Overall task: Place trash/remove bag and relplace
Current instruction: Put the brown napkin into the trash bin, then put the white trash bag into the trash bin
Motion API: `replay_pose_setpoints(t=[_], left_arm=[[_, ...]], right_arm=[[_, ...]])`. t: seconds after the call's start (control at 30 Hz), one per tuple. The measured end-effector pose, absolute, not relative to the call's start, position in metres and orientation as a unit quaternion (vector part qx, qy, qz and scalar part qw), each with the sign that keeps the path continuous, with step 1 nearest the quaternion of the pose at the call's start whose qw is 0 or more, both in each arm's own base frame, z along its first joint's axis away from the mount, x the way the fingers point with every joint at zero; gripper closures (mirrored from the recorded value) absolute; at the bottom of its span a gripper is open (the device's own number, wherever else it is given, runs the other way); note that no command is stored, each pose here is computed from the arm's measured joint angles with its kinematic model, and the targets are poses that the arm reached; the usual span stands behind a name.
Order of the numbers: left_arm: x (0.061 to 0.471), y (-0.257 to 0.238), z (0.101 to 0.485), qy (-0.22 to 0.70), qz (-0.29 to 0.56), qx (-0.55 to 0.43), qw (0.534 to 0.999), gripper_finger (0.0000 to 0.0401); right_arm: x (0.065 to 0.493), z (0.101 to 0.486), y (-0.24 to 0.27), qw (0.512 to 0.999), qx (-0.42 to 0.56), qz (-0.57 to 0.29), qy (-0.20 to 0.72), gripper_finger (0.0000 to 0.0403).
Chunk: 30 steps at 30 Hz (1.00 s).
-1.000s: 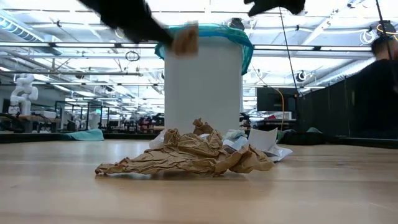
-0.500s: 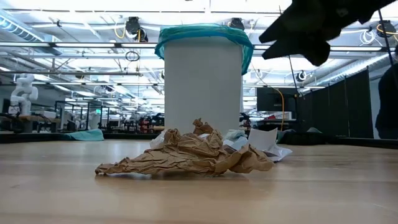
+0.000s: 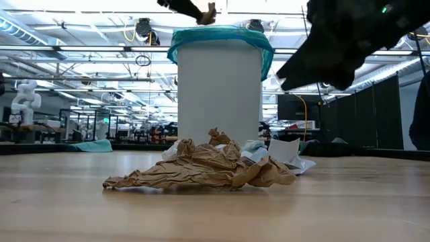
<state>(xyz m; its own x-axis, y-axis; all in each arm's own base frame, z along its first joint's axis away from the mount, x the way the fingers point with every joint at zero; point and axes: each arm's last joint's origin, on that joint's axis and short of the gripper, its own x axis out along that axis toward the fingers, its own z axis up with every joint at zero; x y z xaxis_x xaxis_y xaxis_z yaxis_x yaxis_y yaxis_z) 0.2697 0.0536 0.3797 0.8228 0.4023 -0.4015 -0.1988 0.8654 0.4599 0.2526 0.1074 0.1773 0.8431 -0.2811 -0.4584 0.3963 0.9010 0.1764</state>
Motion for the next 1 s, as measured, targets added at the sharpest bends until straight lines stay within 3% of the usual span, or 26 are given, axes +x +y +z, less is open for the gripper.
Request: replay_pose_setpoints(t=[0.33, 0.8, 1.0], left_arm=[[0.261, 0.090, 0.383, 0.243, 0.180, 0.172, 0.938, 0.0392], [0.259, 0.098, 0.384, 0.237, 0.195, 0.168, 0.937, 0.0233], [0.260, 0.090, 0.380, 0.244, 0.177, 0.106, 0.947, 0.0210]], right_arm=[[0.267, 0.164, 0.105, 0.953, 0.133, -0.184, 0.199, 0.0190], [0.268, 0.164, 0.105, 0.954, 0.137, -0.162, 0.212, 0.0190], [0.267, 0.163, 0.105, 0.953, 0.139, -0.160, 0.218, 0.0190]])
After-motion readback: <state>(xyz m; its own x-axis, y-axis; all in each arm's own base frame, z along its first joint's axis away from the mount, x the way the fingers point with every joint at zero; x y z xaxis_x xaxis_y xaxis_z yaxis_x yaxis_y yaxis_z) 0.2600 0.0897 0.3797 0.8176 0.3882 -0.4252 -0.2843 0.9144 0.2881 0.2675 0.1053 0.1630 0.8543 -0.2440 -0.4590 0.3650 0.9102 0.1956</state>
